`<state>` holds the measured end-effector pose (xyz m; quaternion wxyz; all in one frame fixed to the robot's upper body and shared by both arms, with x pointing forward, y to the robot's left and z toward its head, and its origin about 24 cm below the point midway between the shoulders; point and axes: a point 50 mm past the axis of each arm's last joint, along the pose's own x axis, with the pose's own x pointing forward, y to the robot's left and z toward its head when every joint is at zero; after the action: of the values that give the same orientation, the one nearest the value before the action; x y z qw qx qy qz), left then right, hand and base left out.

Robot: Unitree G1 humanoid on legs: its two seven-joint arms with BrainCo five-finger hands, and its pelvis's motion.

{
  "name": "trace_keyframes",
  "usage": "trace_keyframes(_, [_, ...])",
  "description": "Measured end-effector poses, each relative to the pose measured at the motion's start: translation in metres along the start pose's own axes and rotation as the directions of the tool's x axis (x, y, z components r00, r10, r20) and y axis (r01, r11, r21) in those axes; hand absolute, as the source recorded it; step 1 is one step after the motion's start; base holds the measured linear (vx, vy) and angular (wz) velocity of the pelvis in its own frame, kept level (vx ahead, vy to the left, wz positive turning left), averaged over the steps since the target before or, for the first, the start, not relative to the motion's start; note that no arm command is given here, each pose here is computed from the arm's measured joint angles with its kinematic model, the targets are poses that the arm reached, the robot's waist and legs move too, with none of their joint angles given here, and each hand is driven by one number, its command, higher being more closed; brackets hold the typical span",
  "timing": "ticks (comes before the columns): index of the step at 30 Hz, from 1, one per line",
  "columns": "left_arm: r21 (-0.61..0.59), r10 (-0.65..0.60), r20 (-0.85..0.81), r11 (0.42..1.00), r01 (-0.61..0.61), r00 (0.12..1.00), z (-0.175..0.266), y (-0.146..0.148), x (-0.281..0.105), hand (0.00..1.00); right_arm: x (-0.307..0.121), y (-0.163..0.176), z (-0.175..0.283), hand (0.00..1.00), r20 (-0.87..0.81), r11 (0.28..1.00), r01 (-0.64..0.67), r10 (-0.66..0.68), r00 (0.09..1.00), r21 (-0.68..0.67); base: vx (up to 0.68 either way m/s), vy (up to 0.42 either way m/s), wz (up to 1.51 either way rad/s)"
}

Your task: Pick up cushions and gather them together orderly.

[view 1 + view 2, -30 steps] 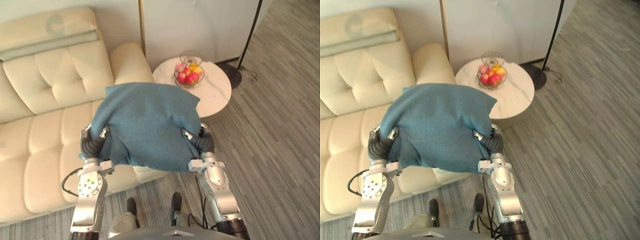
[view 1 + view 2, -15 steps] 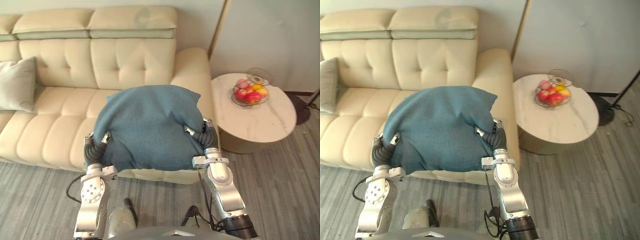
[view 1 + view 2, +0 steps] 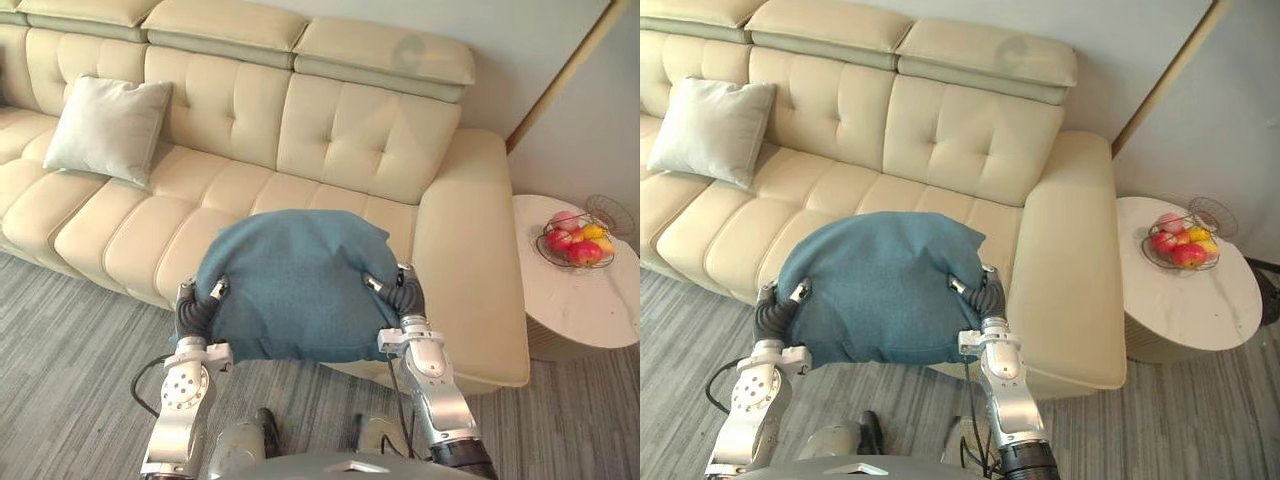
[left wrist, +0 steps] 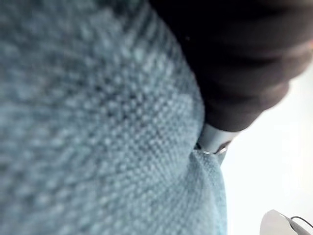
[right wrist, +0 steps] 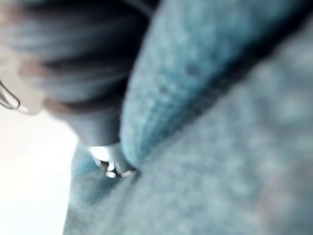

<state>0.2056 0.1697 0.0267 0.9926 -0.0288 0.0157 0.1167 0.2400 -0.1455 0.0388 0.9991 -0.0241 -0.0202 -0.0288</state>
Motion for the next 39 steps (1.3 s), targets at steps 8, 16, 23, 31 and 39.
trace_keyframes(8, [0.022, -0.085, 0.0, 0.996, 0.085, 0.996, -0.001, -0.016, -0.003, 1.0, -0.011, -0.021, 0.001, 1.0, 0.005, 0.998, 0.024, -0.023, 1.0, -0.056, 0.29, -0.041, 0.33])
trace_keyframes(16, [-0.014, -0.105, -0.003, 0.994, 0.105, 0.994, 0.0, -0.022, -0.012, 1.0, -0.041, -0.029, 0.033, 1.0, 0.121, 0.998, 0.055, -0.05, 0.991, -0.039, 0.34, 0.039, -0.24])
trace_keyframes(23, [-0.038, -0.093, 0.069, 0.995, 0.096, 0.993, 0.016, -0.023, -0.009, 1.0, -0.038, -0.026, 0.036, 1.0, 0.134, 0.998, 0.069, -0.066, 0.989, -0.016, 0.2, 0.294, -0.65])
trace_keyframes(31, [-0.036, -0.075, 0.031, 0.996, 0.076, 0.997, 0.009, -0.014, -0.014, 1.0, -0.025, -0.015, 0.02, 1.0, 0.079, 0.999, 0.052, -0.052, 0.996, -0.002, 0.03, 0.119, -0.54])
trace_keyframes(39, [-0.012, -0.067, 0.043, 0.998, 0.067, 0.997, 0.009, -0.02, 0.006, 1.0, -0.013, -0.011, 0.021, 1.0, 0.093, 0.997, 0.072, -0.069, 0.993, -0.034, -0.1, 0.038, -0.53])
